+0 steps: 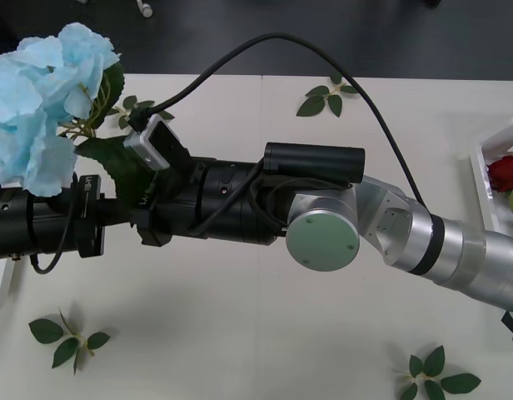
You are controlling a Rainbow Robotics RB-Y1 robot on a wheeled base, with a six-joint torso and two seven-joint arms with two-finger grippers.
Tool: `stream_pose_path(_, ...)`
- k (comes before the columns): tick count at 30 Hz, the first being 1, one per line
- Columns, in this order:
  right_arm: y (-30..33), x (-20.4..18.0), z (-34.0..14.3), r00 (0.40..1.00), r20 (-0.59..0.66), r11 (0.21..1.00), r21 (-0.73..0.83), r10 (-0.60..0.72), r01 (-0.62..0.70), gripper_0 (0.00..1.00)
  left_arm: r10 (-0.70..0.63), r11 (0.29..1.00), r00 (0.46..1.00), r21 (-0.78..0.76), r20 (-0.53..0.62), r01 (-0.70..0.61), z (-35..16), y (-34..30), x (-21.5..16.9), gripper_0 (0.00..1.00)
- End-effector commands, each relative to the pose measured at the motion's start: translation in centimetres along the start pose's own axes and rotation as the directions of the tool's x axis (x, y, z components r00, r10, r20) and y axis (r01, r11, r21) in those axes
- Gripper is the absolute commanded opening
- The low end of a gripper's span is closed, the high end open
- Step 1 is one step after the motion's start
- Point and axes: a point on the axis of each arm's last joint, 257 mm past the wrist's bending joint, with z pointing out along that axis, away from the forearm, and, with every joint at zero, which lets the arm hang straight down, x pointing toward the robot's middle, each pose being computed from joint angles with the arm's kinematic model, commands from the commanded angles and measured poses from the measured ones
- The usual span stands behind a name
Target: Put the red flowers into the right box and the blue flowers into the left box
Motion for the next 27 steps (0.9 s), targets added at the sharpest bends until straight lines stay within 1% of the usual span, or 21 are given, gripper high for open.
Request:
stream_pose_path(1,0.8,-2.3,0.4,0.998,0.037,0.999,-0.021,-0.042,0.043,1.0,0.041,0.999,0.999,-0.007,0.024,-0.041,-0.4,0.3,-1.4,0.0)
stream_pose_path(6,0.8,-2.3,0.4,0.998,0.037,0.999,-0.021,-0.042,0.043,1.0,0.022,0.999,0.997,-0.045,0.067,-0.019,-1.9,0.5,-1.7,0.0)
stream_pose_path(14,0.8,-2.3,0.4,0.998,0.037,0.999,-0.021,-0.042,0.043,1.0,0.052,0.979,0.998,-0.201,0.045,-0.042,-6.3,1.3,-2.1,0.0)
stream_pose_path(15,0.9,-0.5,0.0,1.0,0.006,1.0,-0.02,-0.022,0.022,1.0,0.029,0.971,0.998,-0.237,0.056,-0.015,-7.3,1.4,-2.2,0.0)
stream_pose_path(16,0.8,-0.6,0.0,1.0,0.009,1.0,-0.019,-0.023,0.024,1.0,0.02,0.966,0.998,-0.257,0.06,-0.004,-7.8,1.5,-2.2,0.0)
stream_pose_path(18,0.8,-1.1,-0.3,1.0,0.024,1.0,-0.013,-0.019,0.019,1.0,-0.013,0.944,0.998,-0.33,0.063,0.034,-10.1,1.7,-1.9,0.0)
stream_pose_path(22,1.7,-1.8,-1.2,0.999,0.034,0.999,-0.039,0.026,-0.025,1.0,-0.065,0.903,0.996,-0.421,0.061,0.085,-13.3,1.8,-1.4,0.0)
stream_pose_path(24,1.9,-2.6,-2.1,0.998,0.042,0.998,-0.05,0.041,-0.039,1.0,-0.096,0.865,0.993,-0.489,0.066,0.116,-15.6,2.0,-1.2,0.0)
stream_pose_path(26,1.9,-2.8,-2.4,0.998,0.042,0.998,-0.051,0.039,-0.037,1.0,-0.103,0.854,0.992,-0.506,0.069,0.124,-16.2,2.1,-1.2,0.0)
stream_pose_path(27,1.8,-3.5,-3.6,0.998,0.043,0.998,-0.053,0.04,-0.038,1.0,-0.132,0.812,0.988,-0.563,0.081,0.154,-18.4,2.3,-0.9,0.0)
